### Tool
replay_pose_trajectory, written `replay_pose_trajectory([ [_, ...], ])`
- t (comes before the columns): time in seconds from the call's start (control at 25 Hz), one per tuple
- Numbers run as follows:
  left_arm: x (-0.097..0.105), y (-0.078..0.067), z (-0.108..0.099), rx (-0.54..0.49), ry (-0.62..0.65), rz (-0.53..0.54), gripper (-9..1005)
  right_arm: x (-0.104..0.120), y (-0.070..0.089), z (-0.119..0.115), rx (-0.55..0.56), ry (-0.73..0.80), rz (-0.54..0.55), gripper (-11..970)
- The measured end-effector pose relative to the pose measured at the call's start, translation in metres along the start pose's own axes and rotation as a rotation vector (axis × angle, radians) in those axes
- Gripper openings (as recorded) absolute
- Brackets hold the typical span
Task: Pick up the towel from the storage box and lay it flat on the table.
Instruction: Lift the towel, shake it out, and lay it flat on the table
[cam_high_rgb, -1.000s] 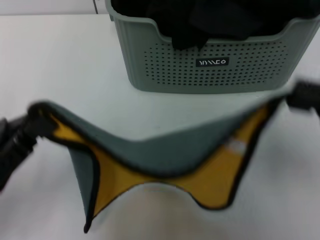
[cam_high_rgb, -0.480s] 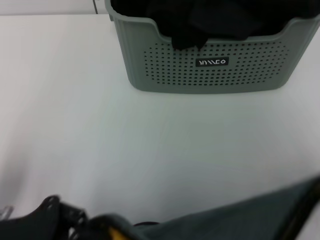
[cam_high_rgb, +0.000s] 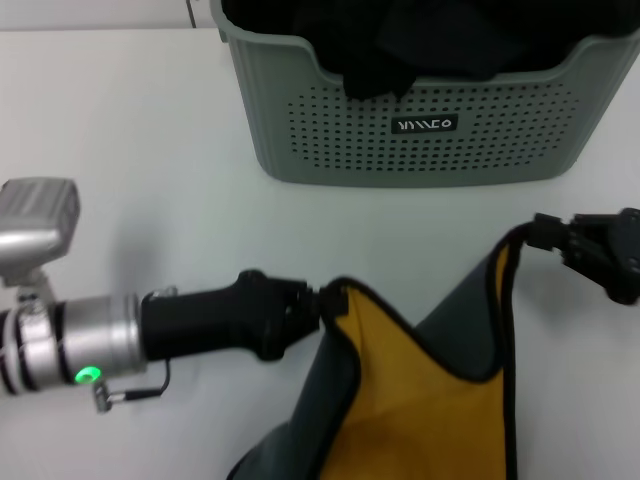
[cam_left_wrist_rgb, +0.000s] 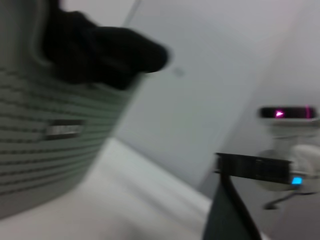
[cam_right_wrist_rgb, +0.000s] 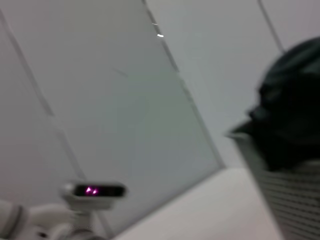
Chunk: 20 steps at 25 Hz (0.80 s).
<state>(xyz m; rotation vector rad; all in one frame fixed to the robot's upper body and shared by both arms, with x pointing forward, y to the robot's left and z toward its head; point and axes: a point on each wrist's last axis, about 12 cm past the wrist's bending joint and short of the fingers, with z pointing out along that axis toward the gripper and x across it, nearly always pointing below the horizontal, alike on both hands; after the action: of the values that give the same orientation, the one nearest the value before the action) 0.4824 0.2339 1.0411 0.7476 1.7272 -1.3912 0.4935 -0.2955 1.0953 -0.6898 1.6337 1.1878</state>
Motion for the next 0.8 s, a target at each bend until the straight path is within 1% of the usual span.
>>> replay_pose_trajectory([
  [0.08, -0.003, 0.012, 0.009, -0.077, 0.019, 0.01, 18, 0.003, -0.01, 0.009, 0.06, 0.031, -0.003, 26],
  [0.2, -0.006, 0.022, 0.015, -0.148, 0.045, 0.023, 18, 0.006, -0.018, 0.021, 0.112, 0.073, -0.009, 26],
  [0.28, -0.007, 0.028, 0.016, -0.182, 0.064, 0.032, 18, 0.008, -0.022, 0.027, 0.133, 0.094, -0.014, 26],
  [0.4, -0.014, 0.037, 0.01, -0.226, 0.101, 0.056, 18, 0.009, -0.027, 0.032, 0.168, 0.12, -0.02, 27],
  [0.6, -0.034, 0.054, -0.009, -0.336, 0.131, 0.126, 18, 0.012, -0.036, 0.034, 0.241, 0.148, -0.029, 27],
  [0.8, -0.049, 0.059, -0.016, -0.366, 0.163, 0.227, 18, 0.011, -0.04, 0.036, 0.263, 0.154, -0.047, 28],
])
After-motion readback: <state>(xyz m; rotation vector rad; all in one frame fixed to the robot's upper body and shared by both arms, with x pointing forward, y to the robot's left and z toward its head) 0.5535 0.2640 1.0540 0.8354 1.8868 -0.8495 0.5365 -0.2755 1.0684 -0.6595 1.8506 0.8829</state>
